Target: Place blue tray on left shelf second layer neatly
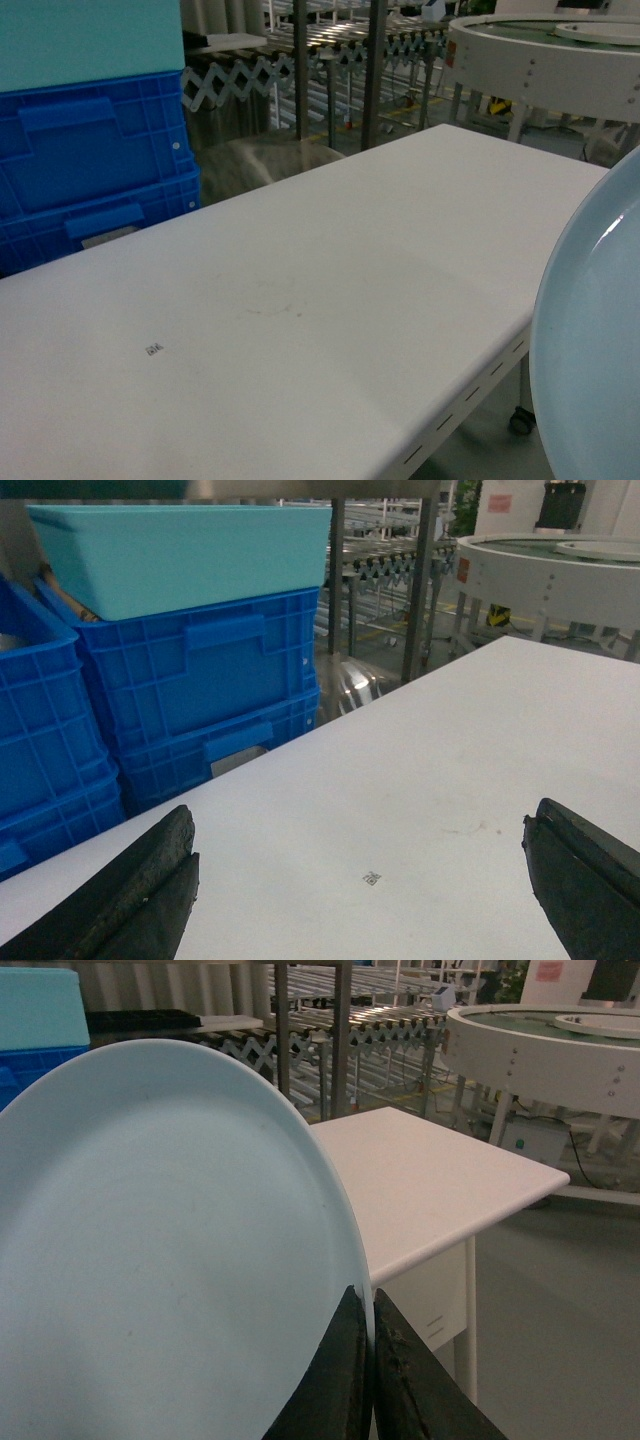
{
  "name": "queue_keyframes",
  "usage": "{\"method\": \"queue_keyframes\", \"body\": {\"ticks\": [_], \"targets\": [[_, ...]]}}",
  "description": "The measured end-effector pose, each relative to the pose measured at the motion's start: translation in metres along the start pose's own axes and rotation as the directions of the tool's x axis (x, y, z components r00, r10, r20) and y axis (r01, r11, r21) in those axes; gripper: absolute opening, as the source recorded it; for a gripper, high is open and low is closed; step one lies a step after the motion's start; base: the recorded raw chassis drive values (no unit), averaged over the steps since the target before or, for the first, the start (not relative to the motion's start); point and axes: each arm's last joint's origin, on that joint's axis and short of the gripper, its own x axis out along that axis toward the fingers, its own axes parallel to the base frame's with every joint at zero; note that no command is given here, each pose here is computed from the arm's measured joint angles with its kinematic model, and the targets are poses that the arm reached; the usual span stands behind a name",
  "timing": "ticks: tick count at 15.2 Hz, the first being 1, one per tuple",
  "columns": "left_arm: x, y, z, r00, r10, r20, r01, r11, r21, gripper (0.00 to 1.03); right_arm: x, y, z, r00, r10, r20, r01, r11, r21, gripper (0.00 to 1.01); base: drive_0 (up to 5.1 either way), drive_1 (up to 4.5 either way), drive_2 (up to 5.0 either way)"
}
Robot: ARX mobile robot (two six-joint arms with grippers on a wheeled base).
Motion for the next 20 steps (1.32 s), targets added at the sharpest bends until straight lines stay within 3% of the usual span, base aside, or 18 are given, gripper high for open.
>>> {"method": "queue_keyframes", "body": {"ticks": [20], "targets": [[0.0,0.0,0.0,1.0,0.0,0.0,0.0,1.0,0.0,0.98,0.0,-0.0001,0.0,1.0,-0.002,0.0,0.002,1.0,0.0,0.02,-1.6,-1.62,-1.6]]}}
